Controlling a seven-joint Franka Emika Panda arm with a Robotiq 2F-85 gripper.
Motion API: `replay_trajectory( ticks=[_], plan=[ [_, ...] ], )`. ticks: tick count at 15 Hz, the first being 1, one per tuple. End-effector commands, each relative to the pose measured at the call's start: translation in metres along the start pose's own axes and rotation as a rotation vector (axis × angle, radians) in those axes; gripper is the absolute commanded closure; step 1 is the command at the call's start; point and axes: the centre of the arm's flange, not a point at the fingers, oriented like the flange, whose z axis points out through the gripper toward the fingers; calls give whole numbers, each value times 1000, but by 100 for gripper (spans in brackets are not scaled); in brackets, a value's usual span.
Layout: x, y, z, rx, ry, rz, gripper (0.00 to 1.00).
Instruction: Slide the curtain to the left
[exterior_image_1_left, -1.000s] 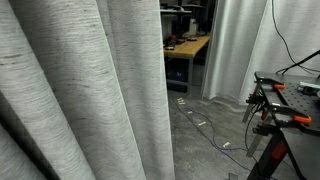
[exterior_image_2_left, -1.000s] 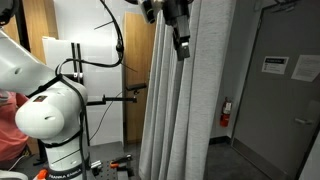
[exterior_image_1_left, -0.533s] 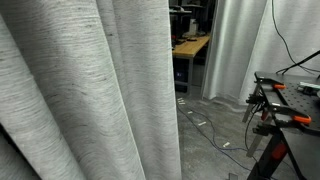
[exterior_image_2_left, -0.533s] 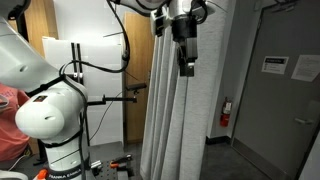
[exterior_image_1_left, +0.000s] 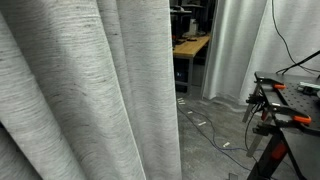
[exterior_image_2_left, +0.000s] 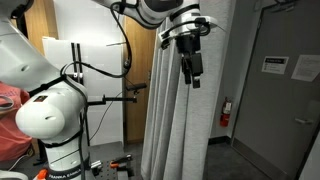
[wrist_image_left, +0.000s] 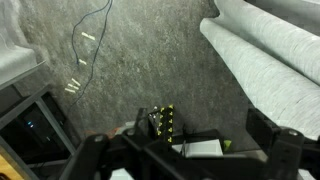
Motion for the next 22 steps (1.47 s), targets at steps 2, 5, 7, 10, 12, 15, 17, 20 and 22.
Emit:
replay_trajectory(
  ticks=[2,5,7,10,12,15,17,20,22],
  plan=[
    [3,-13,13,58,26,3,0],
    [6,-20,20,72,19,5,0],
    [7,-22,23,70,19,11,0],
    [6,-18,22,41,2,-7,0],
    [6,-18,23,42,0,-7,0],
    [6,-18,23,42,0,-6,0],
    [6,-18,23,42,0,-6,0],
    [6,-18,23,42,0,-6,0],
    [6,-18,23,42,0,-6,0]
  ],
)
